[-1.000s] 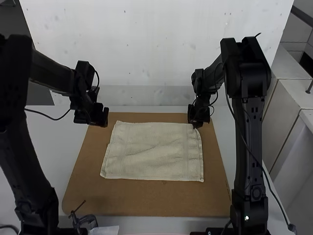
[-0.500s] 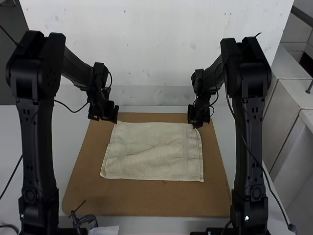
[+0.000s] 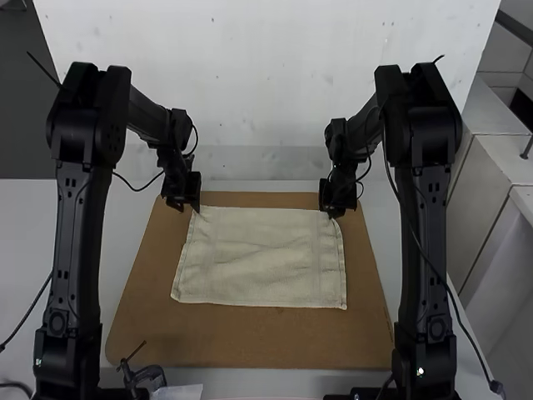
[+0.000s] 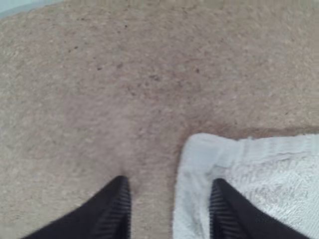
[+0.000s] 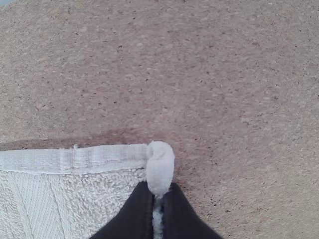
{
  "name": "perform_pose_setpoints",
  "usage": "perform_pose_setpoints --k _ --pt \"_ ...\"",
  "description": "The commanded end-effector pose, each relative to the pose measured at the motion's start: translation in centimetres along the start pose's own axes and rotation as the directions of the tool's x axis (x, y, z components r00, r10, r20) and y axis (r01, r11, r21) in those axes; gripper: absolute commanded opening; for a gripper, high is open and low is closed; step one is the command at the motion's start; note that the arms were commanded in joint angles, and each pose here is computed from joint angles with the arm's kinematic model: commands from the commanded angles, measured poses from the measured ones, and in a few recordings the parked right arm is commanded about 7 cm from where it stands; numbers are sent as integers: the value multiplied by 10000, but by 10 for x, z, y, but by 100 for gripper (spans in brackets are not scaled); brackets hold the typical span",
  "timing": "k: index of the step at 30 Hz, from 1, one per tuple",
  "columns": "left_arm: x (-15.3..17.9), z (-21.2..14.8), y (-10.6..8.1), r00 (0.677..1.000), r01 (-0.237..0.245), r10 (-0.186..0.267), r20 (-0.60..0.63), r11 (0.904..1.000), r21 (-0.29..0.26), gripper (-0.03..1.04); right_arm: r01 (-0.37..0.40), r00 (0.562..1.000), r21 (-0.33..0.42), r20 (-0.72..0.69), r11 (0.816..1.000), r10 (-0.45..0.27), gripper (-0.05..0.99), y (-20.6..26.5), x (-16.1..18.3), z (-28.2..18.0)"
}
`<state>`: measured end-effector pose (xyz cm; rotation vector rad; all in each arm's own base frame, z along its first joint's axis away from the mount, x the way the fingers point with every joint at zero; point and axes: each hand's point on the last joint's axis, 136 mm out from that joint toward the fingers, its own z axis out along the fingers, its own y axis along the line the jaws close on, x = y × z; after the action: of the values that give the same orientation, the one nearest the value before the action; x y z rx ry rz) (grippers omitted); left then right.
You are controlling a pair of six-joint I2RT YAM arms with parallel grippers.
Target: Fold the towel.
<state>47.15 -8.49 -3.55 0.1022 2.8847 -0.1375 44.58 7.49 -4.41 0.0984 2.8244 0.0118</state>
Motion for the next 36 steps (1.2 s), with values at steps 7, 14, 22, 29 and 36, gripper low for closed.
perform_pose_setpoints --k 7,14,22,29,36 --pt "17 17 -31 9981 112 -53 -608 9951 983 1 276 9989 591 -397 9979 -253 1 -15 21 12" --pt "1 -9 -31 9989 461 -465 30 9960 765 1 -13 9984 412 562 9992 -10 1 -9 -13 -12" --pt "-36 -80 -33 9812 821 -959 1673 9928 875 1 -262 9782 -46 2057 9996 266 1 6 -67 -59" --pt "-41 -118 -31 9641 1120 -1342 2290 9879 1071 1 -408 9543 -345 2949 9986 492 1 10 -90 -94" --pt "-21 -125 -32 9650 1228 -1430 2199 9871 1030 1 -397 9423 -499 3303 9980 540 1 10 -87 -118"
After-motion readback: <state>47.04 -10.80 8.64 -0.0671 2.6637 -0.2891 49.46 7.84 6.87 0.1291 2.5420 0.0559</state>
